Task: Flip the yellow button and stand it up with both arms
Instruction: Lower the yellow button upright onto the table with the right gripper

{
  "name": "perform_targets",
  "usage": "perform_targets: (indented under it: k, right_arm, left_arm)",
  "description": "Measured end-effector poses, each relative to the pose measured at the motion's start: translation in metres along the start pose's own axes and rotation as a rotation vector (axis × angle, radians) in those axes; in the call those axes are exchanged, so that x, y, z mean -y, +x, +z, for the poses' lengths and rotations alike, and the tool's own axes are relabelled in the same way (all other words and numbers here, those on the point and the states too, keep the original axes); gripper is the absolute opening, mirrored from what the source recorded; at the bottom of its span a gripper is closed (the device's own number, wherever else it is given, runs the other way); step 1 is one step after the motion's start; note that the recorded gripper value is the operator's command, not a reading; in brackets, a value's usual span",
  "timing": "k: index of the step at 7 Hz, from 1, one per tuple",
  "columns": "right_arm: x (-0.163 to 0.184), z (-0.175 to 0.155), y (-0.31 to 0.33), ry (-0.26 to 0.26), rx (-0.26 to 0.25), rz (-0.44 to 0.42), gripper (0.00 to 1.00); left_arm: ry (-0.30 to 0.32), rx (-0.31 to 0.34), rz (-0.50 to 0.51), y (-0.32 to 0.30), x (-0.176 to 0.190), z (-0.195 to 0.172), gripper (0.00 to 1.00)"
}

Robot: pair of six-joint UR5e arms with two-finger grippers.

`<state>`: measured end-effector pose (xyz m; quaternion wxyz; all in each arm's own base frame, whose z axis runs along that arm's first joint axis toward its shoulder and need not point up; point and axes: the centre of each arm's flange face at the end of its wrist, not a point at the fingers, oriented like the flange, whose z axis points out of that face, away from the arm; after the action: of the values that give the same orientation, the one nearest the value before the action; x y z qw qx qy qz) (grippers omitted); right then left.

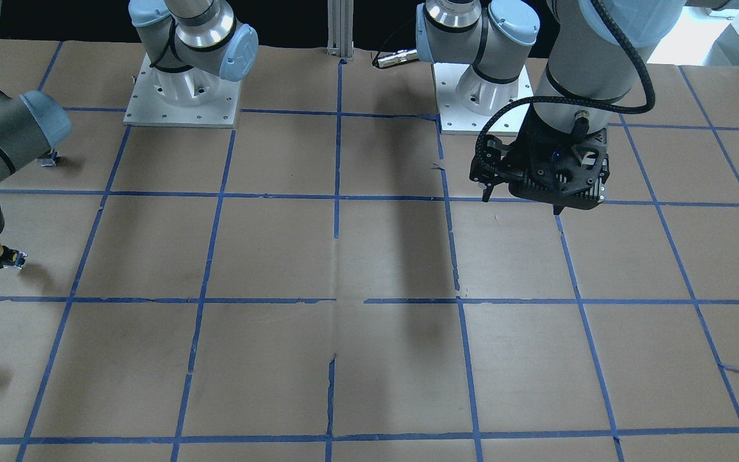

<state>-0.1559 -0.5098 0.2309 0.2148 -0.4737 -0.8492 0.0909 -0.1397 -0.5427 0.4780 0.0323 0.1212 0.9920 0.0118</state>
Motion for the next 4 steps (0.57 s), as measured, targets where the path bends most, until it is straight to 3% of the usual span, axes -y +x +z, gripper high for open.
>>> perform_targets:
  k: [1,2,4]
  right_arm:
    - [0.0019,0.0048,0.0027,-0.008,-0.007,0.007,0.34]
    - [0.0026,0.0072,0.0041,-0.013,-0.01,0.011,0.68]
    - [0.0012,0.0092,0.0053,-0.021,-0.011,0.013,0.96]
  left_arm:
    - [0.0,0.0,0.0,0.0,-0.0002,-0.0002,1.0]
    - [0.0,0.0,0.0,0.0002,-0.0002,-0.0002,1.0]
    - [0.001,-0.001,0.0,0.0001,0.0,-0.0004,1.0]
